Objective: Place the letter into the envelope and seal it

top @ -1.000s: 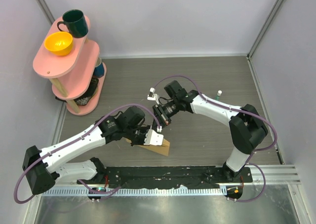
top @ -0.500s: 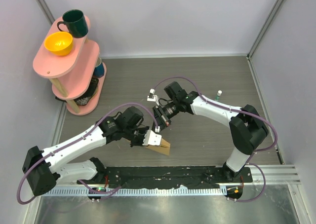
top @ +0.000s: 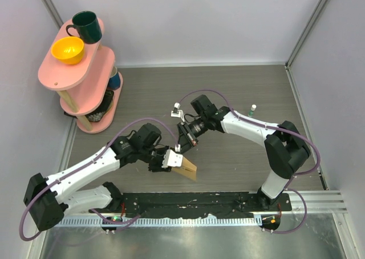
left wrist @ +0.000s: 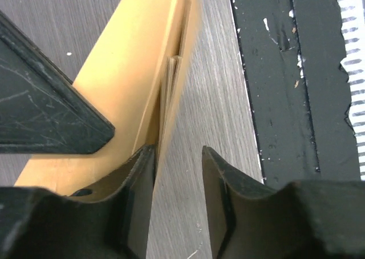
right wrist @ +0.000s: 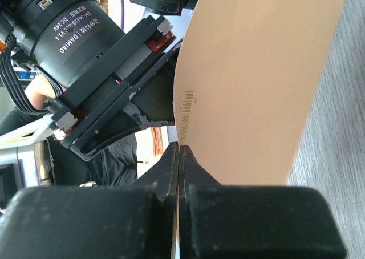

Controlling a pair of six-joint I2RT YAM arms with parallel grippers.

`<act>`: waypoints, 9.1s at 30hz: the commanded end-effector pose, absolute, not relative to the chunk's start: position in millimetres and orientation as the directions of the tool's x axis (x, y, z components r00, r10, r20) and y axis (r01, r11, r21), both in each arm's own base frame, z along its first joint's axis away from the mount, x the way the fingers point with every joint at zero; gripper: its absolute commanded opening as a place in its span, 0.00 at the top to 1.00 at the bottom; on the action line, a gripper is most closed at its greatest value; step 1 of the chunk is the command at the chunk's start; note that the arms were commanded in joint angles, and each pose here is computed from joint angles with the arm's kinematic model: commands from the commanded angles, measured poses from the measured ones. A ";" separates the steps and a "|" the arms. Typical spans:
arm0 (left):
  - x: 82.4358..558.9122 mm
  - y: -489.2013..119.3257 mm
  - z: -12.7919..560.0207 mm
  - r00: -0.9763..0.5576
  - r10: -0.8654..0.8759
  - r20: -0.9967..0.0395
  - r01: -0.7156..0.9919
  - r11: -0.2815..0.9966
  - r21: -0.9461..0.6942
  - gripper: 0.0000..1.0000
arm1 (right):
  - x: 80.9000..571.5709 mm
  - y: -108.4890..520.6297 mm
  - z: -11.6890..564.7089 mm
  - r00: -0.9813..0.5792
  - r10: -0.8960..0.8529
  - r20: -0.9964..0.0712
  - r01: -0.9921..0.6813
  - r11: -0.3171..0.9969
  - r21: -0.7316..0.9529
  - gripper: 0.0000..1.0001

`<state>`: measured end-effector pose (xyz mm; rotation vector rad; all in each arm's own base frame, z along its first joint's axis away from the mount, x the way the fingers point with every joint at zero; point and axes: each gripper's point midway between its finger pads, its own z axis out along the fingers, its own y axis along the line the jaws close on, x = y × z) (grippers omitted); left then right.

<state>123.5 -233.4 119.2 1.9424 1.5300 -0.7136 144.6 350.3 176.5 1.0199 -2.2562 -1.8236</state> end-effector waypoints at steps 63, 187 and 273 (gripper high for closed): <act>244.1 -188.2 232.4 -0.550 0.263 -0.793 0.755 0.561 -0.339 0.00 | 385.1 138.3 263.4 -0.504 -0.441 -0.743 -0.687 0.726 0.035 0.06; 208.4 -249.4 200.7 -0.422 0.342 -0.839 0.883 0.364 -0.296 1.00 | 429.3 83.8 182.8 -0.657 -0.284 -0.698 -0.476 0.875 0.092 0.99; 210.6 -228.8 228.7 0.691 0.629 -0.356 0.579 -0.187 0.793 1.00 | 176.8 363.5 233.1 -0.788 -0.438 -0.432 -0.520 0.099 0.848 0.48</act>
